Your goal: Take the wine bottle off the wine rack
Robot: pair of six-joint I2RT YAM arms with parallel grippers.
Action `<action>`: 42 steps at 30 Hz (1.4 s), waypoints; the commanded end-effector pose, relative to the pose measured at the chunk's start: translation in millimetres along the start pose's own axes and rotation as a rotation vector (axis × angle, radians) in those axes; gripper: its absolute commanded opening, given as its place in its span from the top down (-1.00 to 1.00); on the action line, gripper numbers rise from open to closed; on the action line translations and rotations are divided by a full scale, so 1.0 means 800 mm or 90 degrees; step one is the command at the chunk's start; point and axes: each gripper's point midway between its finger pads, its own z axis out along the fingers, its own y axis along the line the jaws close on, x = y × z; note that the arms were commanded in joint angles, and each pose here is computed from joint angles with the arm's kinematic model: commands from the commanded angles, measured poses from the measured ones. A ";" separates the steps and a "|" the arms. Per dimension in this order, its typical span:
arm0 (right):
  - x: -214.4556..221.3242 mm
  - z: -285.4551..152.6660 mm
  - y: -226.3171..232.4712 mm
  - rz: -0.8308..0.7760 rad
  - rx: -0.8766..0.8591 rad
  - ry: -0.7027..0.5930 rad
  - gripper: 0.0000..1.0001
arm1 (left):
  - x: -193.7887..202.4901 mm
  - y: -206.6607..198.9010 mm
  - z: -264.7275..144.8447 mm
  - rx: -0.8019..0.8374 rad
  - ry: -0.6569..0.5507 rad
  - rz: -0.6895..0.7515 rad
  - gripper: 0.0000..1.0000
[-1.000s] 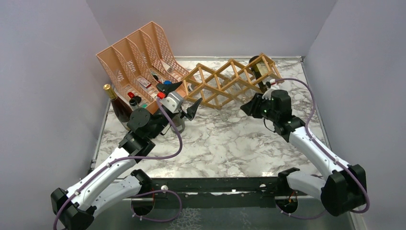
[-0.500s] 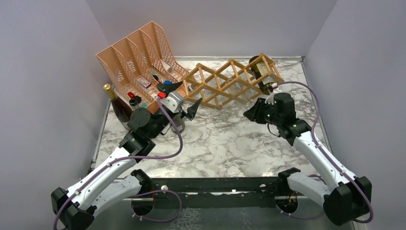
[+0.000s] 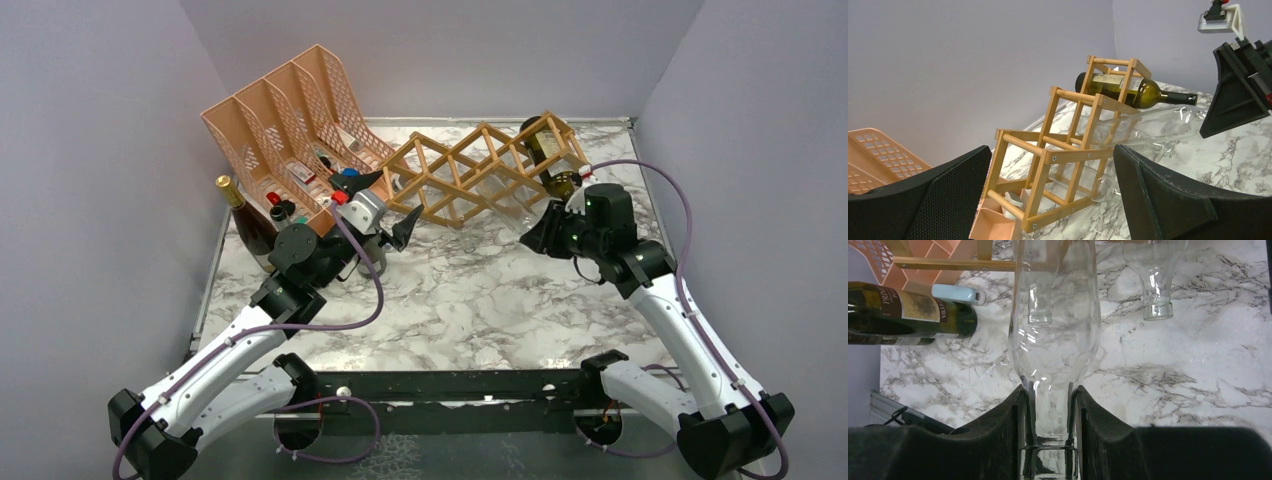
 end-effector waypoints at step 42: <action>0.075 -0.110 0.045 -0.071 -0.121 0.226 0.98 | 0.081 -0.258 0.004 0.486 0.115 -0.078 -0.97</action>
